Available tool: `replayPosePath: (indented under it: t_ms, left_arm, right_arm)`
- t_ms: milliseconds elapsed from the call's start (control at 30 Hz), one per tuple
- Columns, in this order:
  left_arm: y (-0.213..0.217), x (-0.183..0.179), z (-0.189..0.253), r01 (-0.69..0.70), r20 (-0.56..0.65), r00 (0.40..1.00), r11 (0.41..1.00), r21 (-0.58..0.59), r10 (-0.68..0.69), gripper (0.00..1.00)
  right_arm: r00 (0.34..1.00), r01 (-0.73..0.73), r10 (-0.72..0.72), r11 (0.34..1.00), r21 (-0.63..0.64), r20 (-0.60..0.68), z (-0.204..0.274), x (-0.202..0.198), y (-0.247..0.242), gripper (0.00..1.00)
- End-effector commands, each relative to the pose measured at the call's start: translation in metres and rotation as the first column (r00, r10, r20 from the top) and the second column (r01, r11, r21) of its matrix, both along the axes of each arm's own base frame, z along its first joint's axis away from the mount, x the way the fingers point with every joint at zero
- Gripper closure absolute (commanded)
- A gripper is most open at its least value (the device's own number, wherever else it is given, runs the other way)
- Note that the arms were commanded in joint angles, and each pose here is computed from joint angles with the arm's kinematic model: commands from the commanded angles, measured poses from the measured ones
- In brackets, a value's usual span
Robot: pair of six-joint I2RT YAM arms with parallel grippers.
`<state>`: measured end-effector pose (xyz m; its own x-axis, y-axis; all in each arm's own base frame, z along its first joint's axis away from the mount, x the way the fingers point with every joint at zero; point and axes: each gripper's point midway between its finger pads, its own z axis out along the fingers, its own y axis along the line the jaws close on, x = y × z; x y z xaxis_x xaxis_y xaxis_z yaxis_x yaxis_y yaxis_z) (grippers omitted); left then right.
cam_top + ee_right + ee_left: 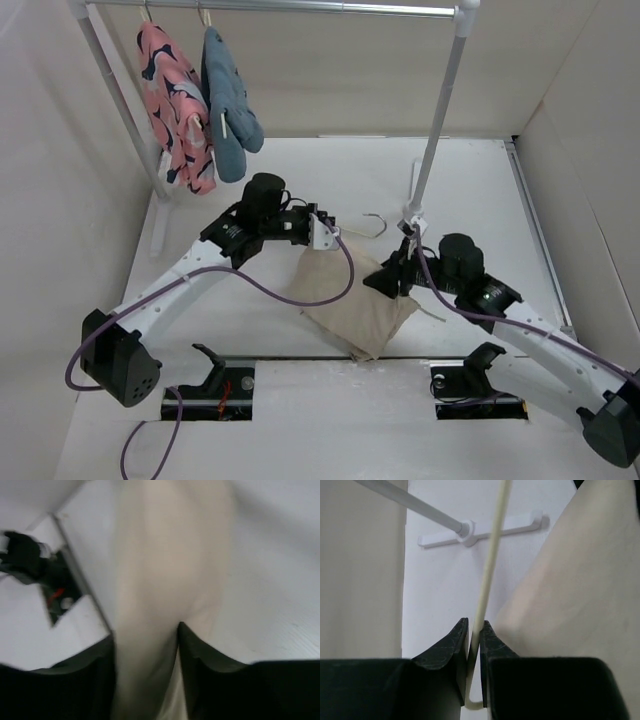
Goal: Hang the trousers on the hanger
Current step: Place the hanger at the clothesline.
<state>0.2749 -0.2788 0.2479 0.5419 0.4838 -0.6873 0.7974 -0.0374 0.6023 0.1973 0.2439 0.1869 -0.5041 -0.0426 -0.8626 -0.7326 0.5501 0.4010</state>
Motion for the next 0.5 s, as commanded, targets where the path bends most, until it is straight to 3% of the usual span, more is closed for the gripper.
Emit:
replayPosePath:
  t_ms: [0,33,100,133,167,300,333,467]
  left_arm:
    - [0.0,0.014,0.088,-0.052,0.081,0.994,0.971,-0.233,0.072,1.0]
    - [0.0,0.014,0.087,-0.058,0.065,0.995,0.969,-0.238,0.076,1.0]
    - [0.001,0.017,0.094,-0.073,0.058,0.994,0.961,-0.267,0.092,1.0]
    - [0.0,0.017,0.095,-0.08,0.043,0.994,0.957,-0.279,0.096,1.0]
    - [0.0,0.017,0.095,-0.08,0.043,0.994,0.957,-0.279,0.096,1.0]
    - [0.001,0.018,0.112,-0.08,0.075,0.991,0.946,-0.313,0.108,1.0]
    - [0.001,0.018,0.112,-0.08,0.075,0.991,0.946,-0.313,0.108,1.0]
    - [0.004,0.018,0.116,-0.077,0.108,0.987,0.947,-0.31,0.116,1.0]
  right_arm:
    - [0.997,0.047,-0.053,0.995,0.092,0.054,0.036,0.0,-0.003,0.61]
    - [0.996,0.055,-0.062,0.994,0.099,0.066,0.04,0.0,-0.004,0.76]
    - [0.995,0.057,-0.065,0.992,0.114,0.07,0.043,-0.004,-0.005,0.76]
    - [0.996,0.058,-0.065,0.993,0.107,0.062,0.04,-0.005,-0.006,0.7]
    - [0.996,0.058,-0.065,0.993,0.103,0.057,0.042,-0.005,-0.006,0.44]
    - [0.997,0.07,-0.07,0.998,-0.006,-0.021,0.021,0.001,-0.002,0.33]
    - [0.995,0.094,-0.095,0.994,-0.047,-0.02,0.02,0.006,-0.007,0.24]
    - [0.992,0.128,-0.128,0.984,-0.126,0.009,0.022,0.014,-0.016,0.16]
